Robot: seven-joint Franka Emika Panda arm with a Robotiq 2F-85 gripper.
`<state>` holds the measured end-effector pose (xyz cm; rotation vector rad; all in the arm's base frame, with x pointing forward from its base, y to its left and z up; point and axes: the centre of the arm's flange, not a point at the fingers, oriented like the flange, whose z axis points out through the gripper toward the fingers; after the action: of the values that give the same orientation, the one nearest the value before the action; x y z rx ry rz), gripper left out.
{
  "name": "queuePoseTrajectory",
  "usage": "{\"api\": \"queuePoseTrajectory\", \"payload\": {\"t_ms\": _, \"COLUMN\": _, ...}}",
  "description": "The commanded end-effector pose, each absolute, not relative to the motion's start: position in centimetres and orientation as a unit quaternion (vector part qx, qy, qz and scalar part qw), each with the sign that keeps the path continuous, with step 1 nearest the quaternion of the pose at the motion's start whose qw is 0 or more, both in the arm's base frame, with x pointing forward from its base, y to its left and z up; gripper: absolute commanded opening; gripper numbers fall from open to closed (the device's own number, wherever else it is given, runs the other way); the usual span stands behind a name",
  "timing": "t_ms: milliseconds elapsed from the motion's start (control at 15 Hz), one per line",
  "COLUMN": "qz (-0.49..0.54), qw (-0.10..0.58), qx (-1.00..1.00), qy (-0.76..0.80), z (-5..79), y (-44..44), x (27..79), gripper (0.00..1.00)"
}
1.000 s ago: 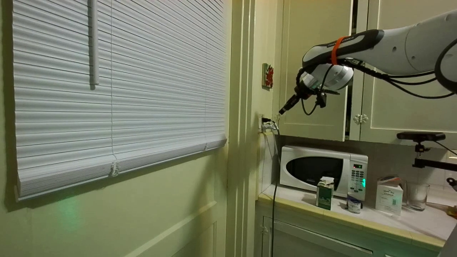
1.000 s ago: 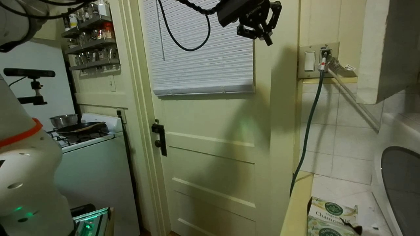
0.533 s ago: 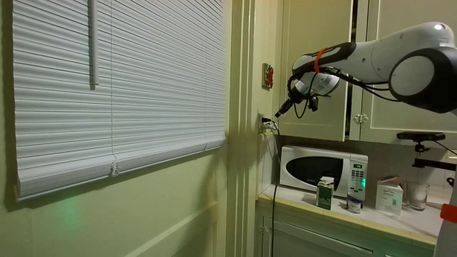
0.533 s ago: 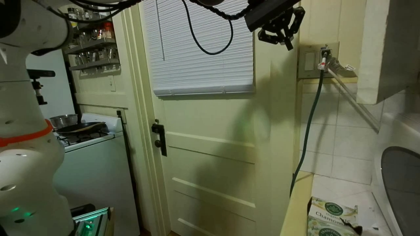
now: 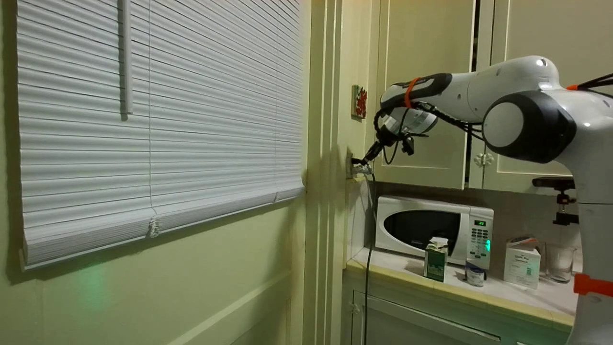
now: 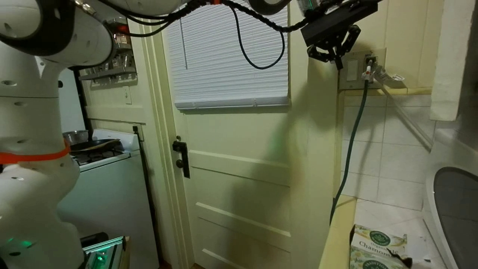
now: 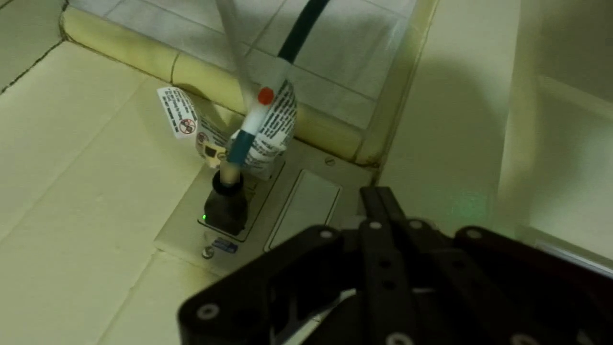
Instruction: Turn off the light
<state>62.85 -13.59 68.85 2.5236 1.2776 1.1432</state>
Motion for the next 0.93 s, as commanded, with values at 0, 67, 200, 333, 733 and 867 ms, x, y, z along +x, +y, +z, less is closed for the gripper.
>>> {"api": "queuePoseTrajectory", "payload": {"t_ms": 0, "qz": 0.396, "qw": 0.033, "qx": 0.815, "qy": 0.421, "z": 69.3, "y": -14.4, "x": 65.6, "gripper": 0.0}}
{"api": "queuePoseTrajectory", "payload": {"t_ms": 67, "qz": 0.401, "qw": 0.028, "qx": 0.814, "qy": 0.418, "z": 69.1, "y": -14.4, "x": 66.0, "gripper": 0.0}}
{"api": "queuePoseTrajectory", "payload": {"t_ms": 200, "qz": 0.401, "qw": 0.026, "qx": 0.817, "qy": 0.413, "z": 68.5, "y": -14.6, "x": 66.6, "gripper": 0.0}}
{"api": "queuePoseTrajectory", "payload": {"t_ms": 333, "qz": 0.401, "qw": 0.025, "qx": 0.819, "qy": 0.41, "z": 67.7, "y": -14.7, "x": 67.2, "gripper": 0.0}}
{"api": "queuePoseTrajectory", "payload": {"t_ms": 733, "qz": 0.417, "qw": 0.015, "qx": 0.816, "qy": 0.399, "z": 66.4, "y": -14.3, "x": 69.1, "gripper": 0.0}}
{"api": "queuePoseTrajectory", "payload": {"t_ms": 867, "qz": 0.419, "qw": 0.011, "qx": 0.816, "qy": 0.398, "z": 66.2, "y": -13.9, "x": 69.7, "gripper": 0.0}}
